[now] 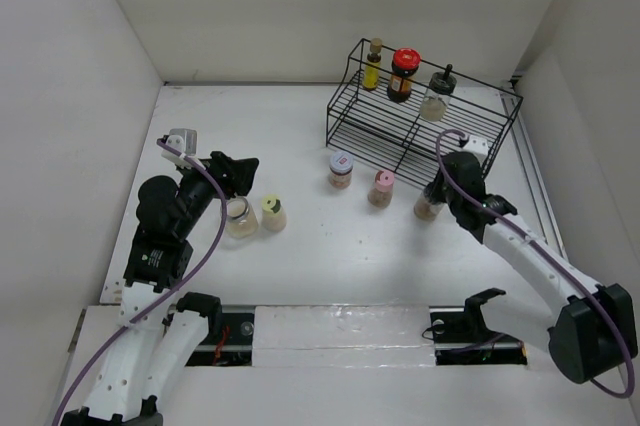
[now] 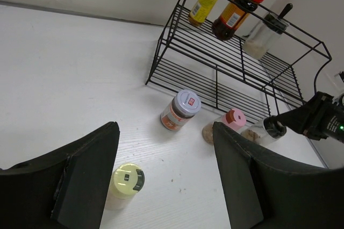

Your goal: Organize the condiment bottles

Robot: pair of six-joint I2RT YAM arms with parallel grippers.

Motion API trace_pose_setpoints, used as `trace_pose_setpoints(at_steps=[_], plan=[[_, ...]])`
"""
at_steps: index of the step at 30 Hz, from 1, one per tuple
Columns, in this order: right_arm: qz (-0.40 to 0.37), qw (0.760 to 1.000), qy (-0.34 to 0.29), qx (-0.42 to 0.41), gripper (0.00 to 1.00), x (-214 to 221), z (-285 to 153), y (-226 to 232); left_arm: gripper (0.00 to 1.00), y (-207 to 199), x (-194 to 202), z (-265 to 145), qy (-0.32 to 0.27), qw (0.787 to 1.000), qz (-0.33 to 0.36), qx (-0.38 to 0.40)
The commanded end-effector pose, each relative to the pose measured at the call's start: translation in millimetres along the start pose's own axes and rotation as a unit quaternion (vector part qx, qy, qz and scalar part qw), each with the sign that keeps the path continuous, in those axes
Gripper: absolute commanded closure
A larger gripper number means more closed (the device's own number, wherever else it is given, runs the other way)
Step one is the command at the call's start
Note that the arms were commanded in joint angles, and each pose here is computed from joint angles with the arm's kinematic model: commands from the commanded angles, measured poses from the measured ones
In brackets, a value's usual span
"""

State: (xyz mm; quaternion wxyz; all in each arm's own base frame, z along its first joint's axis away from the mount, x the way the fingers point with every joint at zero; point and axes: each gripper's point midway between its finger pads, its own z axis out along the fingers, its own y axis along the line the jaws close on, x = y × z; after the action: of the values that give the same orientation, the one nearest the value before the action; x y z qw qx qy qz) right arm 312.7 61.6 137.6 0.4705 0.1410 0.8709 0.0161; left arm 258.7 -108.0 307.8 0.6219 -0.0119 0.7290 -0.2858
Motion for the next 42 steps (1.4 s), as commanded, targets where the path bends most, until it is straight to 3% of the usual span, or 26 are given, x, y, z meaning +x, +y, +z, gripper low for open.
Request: trace_pose_setpoints(at_steps=[1, 3, 8, 12, 16, 19, 22, 26, 34, 42], plan=[[-0.006, 1.0, -0.008, 0.009, 0.75, -5, 4, 5, 0.34, -8, -11, -1, -0.015, 1.0, 0.001, 0.014], [-0.012, 1.0, -0.012, 0.002, 0.82, -8, 0, 12, 0.34, -8, -11, -1, -0.015, 1.0, 0.001, 0.014], [-0.043, 0.997, -0.015, -0.059, 0.85, -20, -43, 51, 0.34, -8, -11, -1, -0.015, 1.0, 0.001, 0.014], [-0.017, 0.98, -0.104, -0.17, 0.83, -99, -115, 94, 0.34, -10, -11, -1, -0.013, 1.0, 0.002, 0.018], [0.022, 0.955, -0.218, -0.202, 0.82, -192, -165, 102, 0.34, -11, -13, -1, -0.018, 1.0, 0.003, 0.02], [0.039, 0.941, -0.282, -0.184, 0.82, -257, -176, 97, 0.34, -11, -13, -1, -0.018, 1.0, 0.003, 0.02], [0.044, 0.933, -0.326, -0.144, 0.82, -310, -169, 85, 0.34, -8, -11, -1, -0.015, 1.0, 0.001, 0.014], [0.044, 0.937, -0.336, -0.082, 0.82, -353, -136, 62, 0.34, -8, -11, -1, -0.015, 1.0, 0.001, 0.014], [0.034, 0.952, -0.303, -0.02, 0.82, -363, -67, 11, 0.34, -7, -12, -1, -0.017, 1.0, 0.006, 0.01], [0.043, 0.957, -0.287, -0.008, 0.82, -354, -46, -17, 0.34, -7, -12, -1, -0.017, 1.0, 0.006, 0.01]])
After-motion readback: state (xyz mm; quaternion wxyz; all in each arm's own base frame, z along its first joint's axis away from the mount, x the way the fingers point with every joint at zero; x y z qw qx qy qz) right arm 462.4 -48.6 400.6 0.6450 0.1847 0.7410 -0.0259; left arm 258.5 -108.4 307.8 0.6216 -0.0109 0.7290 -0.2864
